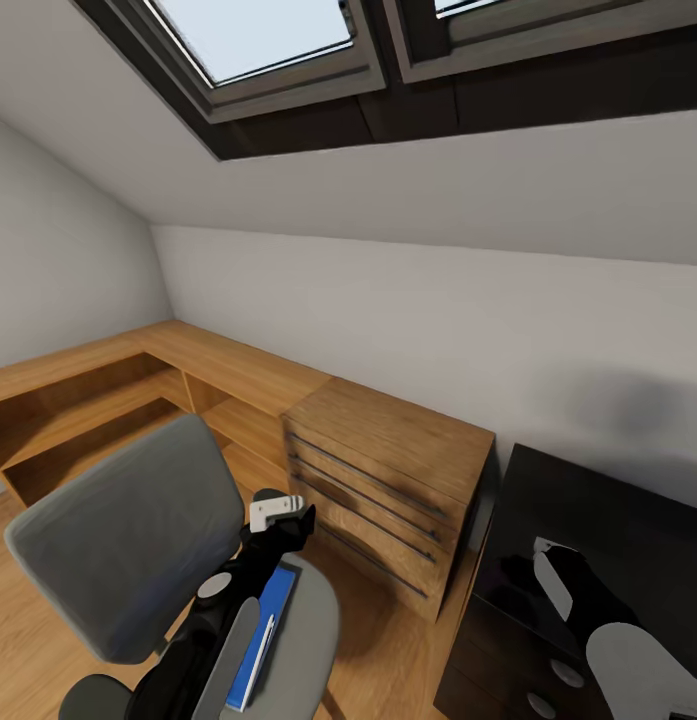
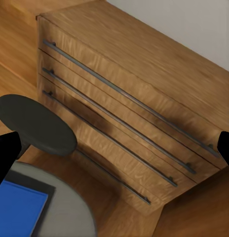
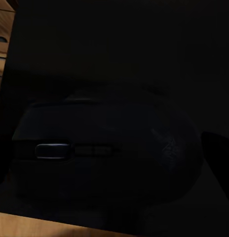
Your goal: In the bedroom, organize the workspace by keeping the computer under the desk, ensuring the monitor is on the desk, placing the keyboard on the desk next to the monitor, placing the mouse on the desk next to the keyboard, moving the folder from the swivel chair onto the desk next to the mouse, stacking the notebook on top of the folder with the pen on top of the notebook, and positioning the swivel chair next to the desk.
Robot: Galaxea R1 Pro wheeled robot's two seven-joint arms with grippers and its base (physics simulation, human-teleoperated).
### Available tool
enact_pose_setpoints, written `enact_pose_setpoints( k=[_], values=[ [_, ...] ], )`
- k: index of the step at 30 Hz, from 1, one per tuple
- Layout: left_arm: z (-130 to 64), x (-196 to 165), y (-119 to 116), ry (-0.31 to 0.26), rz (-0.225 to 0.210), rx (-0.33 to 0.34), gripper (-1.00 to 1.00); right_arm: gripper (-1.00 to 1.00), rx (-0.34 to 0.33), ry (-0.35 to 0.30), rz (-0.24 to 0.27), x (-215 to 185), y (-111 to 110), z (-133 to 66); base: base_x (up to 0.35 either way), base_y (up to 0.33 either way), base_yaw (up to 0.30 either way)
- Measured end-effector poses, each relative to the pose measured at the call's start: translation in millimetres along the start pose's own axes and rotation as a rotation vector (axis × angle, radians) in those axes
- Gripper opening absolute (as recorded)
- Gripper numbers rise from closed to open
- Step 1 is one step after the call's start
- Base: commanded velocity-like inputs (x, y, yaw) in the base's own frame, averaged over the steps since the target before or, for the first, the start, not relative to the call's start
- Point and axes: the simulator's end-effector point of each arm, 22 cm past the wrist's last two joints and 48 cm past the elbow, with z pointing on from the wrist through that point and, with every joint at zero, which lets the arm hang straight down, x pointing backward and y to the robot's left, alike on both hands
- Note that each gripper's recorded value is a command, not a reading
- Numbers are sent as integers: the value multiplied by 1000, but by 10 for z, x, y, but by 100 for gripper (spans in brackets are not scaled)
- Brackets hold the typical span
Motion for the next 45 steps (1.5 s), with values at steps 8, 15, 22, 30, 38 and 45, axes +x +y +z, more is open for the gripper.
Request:
enact_pose_setpoints(
  k=[8,15,22,30,38,45],
  values=[
    [50,59,21,-2,-1,1,100,-100,0,0,0,25,8,85,0,0,0],
    [96,122,44,-2,-1,1,100,-100,-1,0,-1,55,24,163,0,0,0],
    [135,179,65,-3,-1,1,100,-100,-2,0,-2,82,38,231,0,0,0],
    [135,179,66,-3,-1,1,100,-100,1,1,-20,101,70,231,0,0,0],
    [135,179,65,-3,-1,1,100,-100,13,2,-32,139,143,227,0,0,0],
    [135,179,67,-2,0,1,100,-100,16,1,-34,141,156,224,0,0,0]
  ],
)
